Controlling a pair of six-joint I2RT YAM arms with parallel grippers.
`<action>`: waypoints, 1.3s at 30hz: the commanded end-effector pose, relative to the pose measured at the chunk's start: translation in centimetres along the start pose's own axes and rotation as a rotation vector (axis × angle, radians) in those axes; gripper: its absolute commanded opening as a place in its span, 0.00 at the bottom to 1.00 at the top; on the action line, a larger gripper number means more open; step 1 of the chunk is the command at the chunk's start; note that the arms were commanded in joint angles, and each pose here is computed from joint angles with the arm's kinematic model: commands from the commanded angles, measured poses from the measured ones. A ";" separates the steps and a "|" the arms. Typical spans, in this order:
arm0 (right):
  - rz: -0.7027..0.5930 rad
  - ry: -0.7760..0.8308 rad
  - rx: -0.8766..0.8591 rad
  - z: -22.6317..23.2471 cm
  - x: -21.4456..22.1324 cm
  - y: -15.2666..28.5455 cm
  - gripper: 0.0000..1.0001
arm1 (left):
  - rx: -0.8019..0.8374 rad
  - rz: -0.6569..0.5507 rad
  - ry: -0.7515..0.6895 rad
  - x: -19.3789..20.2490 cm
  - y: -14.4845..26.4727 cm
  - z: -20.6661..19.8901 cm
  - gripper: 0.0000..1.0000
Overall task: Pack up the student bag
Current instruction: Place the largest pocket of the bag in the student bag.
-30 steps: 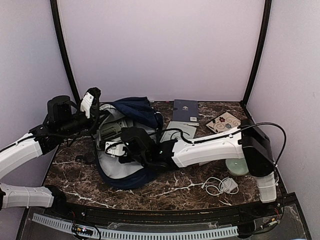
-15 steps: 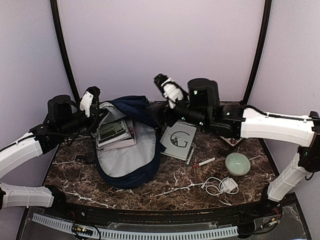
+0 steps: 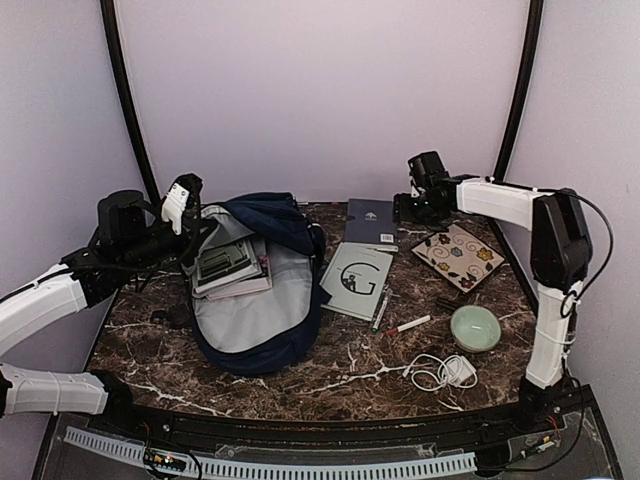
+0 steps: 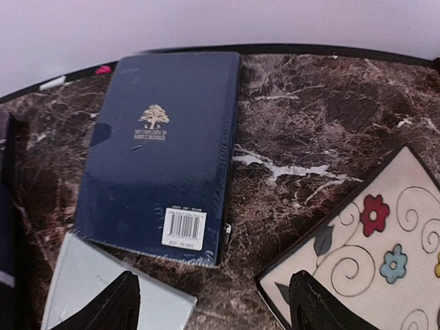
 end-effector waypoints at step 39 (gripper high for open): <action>0.372 -0.172 -0.418 10.2 13.1 -5.5 0.37 | -0.479 -0.005 -0.099 -1.9 1.7 8.0 0.00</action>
Point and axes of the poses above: each gripper's point midway between its finger pads, its own y axis back along the fingers, its own z axis along the line the jaws close on, x = y × z, the point moved 2 cm from there along y, back along the fingers, and after that the axes turned 7 degrees about y, right-handed, at the moved point
